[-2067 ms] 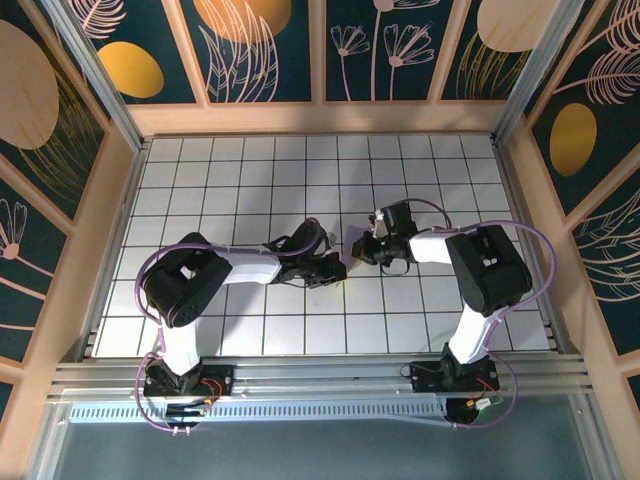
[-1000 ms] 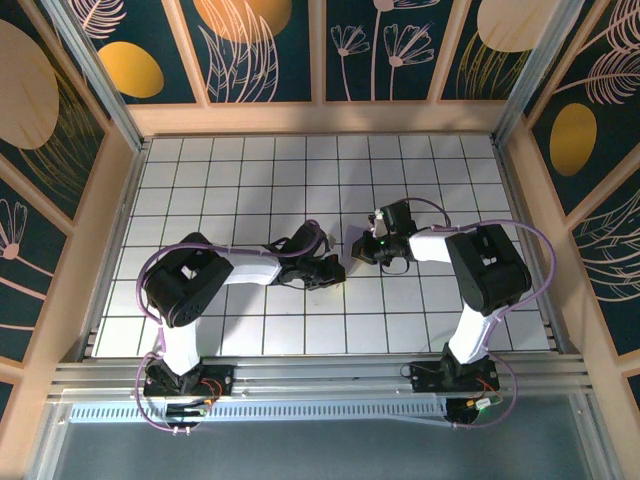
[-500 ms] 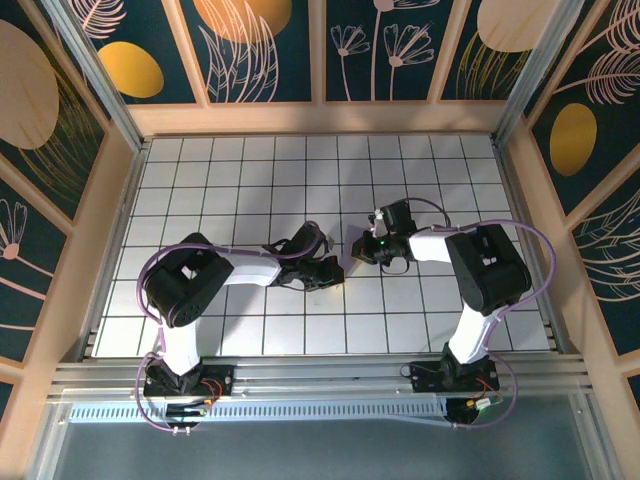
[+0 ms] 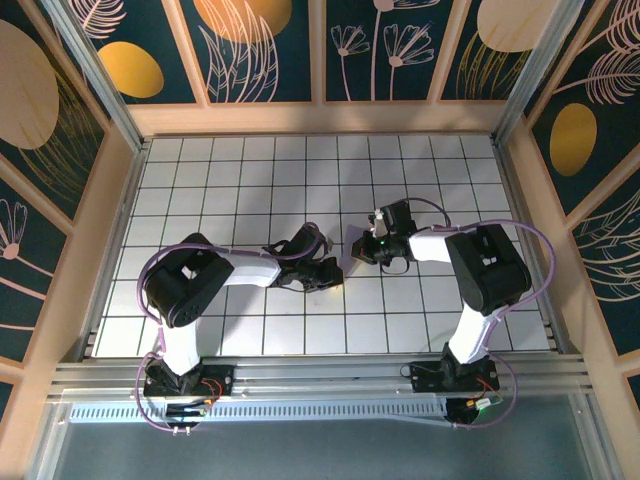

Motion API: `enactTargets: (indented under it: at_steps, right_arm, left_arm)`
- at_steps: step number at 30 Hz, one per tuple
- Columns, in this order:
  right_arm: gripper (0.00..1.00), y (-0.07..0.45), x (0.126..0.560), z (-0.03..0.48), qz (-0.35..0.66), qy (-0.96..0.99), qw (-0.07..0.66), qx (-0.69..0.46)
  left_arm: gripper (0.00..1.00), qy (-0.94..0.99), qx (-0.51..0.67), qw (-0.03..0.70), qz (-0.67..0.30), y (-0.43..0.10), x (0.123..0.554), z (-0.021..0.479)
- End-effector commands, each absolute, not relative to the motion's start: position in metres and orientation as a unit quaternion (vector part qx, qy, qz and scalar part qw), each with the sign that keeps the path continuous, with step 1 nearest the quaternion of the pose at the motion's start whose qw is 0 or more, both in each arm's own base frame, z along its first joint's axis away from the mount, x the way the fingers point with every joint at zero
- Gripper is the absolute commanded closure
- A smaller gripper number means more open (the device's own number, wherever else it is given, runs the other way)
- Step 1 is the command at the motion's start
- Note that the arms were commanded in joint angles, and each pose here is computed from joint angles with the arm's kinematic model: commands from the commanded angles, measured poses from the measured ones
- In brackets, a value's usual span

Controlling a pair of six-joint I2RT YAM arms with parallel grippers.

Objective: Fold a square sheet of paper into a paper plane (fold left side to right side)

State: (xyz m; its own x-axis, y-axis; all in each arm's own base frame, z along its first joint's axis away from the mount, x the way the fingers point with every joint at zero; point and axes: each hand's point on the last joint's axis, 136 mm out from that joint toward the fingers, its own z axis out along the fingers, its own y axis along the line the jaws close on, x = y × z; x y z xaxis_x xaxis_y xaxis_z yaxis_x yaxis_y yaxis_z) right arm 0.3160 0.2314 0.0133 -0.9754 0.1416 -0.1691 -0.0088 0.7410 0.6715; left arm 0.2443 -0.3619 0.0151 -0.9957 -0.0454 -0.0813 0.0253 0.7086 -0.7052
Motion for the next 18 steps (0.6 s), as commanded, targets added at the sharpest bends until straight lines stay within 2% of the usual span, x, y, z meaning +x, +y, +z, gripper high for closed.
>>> enactTargets:
  at_steps: [1, 18]
  right_arm:
    - [1.00, 0.195, 0.269, -0.049, 0.247, 0.967, 0.016, 0.065]
    - [1.00, 0.193, 0.267, -0.050, 0.243, 0.968, 0.012, 0.063]
  left_arm:
    - [1.00, 0.936, 0.005, 0.030, -0.350, -0.351, 0.230, -0.001]
    - [1.00, 0.950, 0.036, 0.027, -0.308, -0.334, 0.210, -0.012]
